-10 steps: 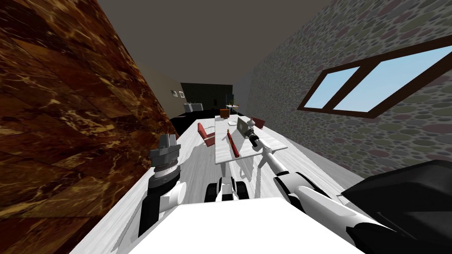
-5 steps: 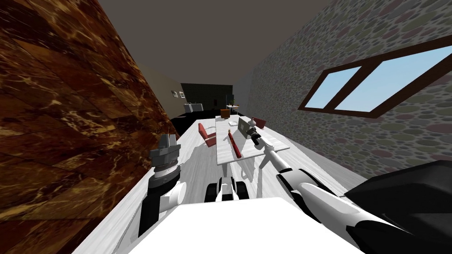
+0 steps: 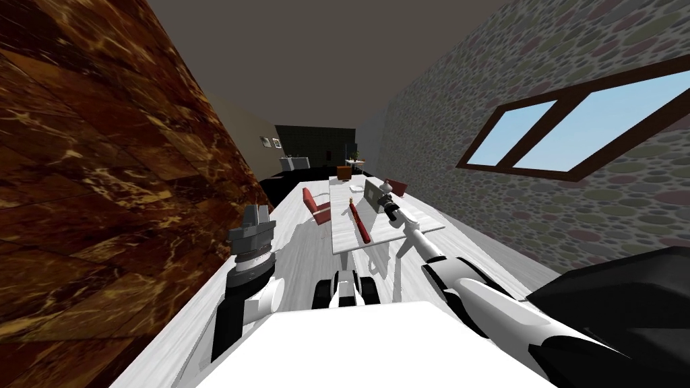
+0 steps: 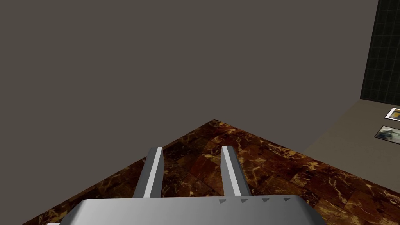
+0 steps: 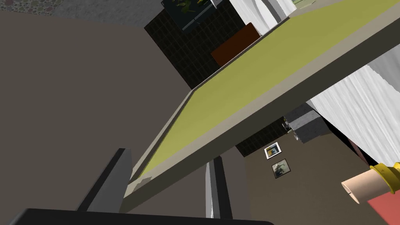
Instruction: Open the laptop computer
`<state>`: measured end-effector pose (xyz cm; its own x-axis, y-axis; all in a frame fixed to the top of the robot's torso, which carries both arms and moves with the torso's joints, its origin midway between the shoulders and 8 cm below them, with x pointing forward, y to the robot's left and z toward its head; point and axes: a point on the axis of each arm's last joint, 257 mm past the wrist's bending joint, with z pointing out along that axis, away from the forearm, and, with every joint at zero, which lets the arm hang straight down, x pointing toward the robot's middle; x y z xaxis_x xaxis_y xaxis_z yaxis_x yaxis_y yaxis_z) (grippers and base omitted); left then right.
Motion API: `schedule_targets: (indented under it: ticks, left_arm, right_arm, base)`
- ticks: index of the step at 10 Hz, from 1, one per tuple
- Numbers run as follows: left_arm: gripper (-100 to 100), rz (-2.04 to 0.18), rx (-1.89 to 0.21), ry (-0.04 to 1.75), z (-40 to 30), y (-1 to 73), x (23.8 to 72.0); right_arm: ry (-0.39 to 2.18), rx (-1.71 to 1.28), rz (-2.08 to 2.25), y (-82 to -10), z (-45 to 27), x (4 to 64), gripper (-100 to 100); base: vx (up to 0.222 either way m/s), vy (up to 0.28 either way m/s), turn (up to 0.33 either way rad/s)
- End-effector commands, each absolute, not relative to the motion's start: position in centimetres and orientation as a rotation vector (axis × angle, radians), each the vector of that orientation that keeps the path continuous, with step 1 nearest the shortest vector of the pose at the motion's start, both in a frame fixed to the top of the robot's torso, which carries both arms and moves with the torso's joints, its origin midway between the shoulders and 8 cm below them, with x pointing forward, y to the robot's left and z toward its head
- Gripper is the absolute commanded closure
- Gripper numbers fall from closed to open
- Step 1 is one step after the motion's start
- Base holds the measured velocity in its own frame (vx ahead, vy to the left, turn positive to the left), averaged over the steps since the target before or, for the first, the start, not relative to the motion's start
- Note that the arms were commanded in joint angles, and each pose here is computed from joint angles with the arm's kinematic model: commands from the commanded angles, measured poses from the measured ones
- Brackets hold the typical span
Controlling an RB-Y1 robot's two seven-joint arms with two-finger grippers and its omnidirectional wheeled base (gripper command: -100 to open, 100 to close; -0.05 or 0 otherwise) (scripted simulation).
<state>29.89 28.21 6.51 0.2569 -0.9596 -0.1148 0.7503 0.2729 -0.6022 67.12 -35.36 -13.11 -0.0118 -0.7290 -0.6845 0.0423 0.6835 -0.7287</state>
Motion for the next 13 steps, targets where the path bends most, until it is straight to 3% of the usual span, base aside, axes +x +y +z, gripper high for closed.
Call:
schedule_targets:
  ticks: [1,13]
  left_arm:
    - [0,-1.221,-0.479,0.517,6.5,28.2,29.9]
    - [0,-1.221,-0.479,0.517,6.5,28.2,29.9]
  right_arm:
    - [1.502,-0.538,-0.617,-35.5,-13.3,67.7,100]
    - [1.653,-0.16,-0.302,-36.6,-15.5,69.5,100]
  base:
    - [-0.039,-0.095,0.132]
    - [-0.023,-0.113,0.072]
